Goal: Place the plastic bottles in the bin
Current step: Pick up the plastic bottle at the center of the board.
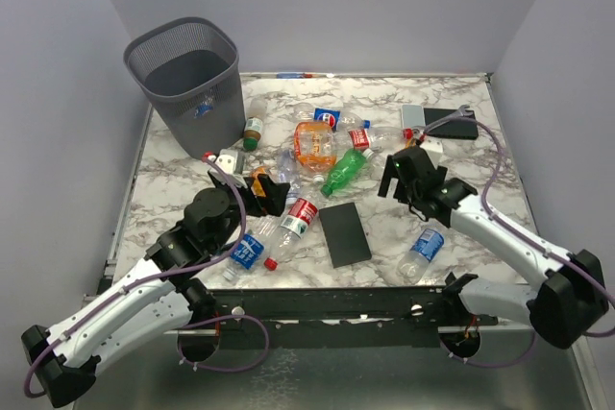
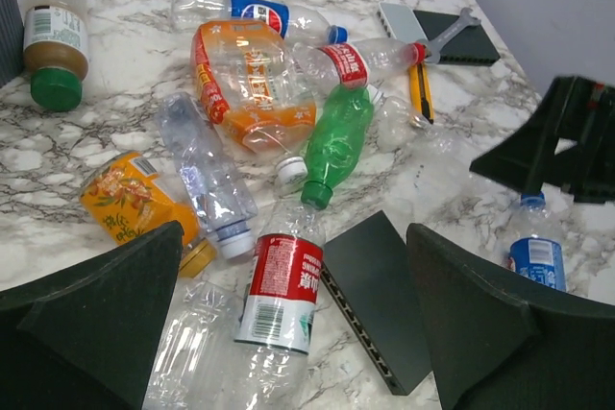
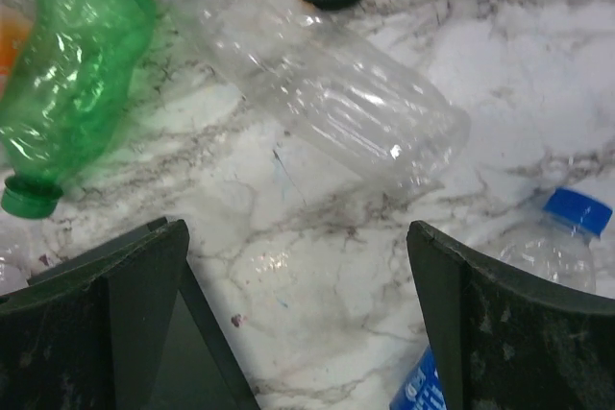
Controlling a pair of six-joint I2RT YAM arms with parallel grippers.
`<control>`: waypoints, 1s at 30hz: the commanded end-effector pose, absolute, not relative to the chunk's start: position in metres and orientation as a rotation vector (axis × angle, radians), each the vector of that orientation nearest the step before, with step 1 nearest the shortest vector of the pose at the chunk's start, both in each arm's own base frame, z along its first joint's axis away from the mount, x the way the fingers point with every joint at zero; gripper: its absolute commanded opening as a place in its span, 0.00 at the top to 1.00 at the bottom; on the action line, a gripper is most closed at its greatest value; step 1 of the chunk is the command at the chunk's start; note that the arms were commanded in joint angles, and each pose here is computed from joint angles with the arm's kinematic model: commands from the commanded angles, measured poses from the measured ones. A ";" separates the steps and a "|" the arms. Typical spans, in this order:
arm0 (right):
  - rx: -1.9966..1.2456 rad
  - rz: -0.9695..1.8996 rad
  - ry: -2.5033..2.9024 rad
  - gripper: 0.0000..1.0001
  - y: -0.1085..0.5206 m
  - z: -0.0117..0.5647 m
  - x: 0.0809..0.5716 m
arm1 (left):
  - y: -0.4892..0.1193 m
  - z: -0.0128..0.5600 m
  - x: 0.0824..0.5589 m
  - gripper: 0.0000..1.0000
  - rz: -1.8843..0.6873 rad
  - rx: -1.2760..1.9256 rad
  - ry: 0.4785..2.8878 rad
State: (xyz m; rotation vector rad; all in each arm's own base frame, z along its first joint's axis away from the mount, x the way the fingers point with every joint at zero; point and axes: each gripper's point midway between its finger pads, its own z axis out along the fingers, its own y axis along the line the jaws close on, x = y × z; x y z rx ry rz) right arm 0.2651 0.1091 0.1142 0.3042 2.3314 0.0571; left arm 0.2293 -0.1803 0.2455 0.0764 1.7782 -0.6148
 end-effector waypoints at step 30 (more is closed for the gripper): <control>0.059 -0.079 2.563 0.08 0.105 0.031 0.329 | -0.202 0.228 0.223 0.01 -0.657 0.228 1.823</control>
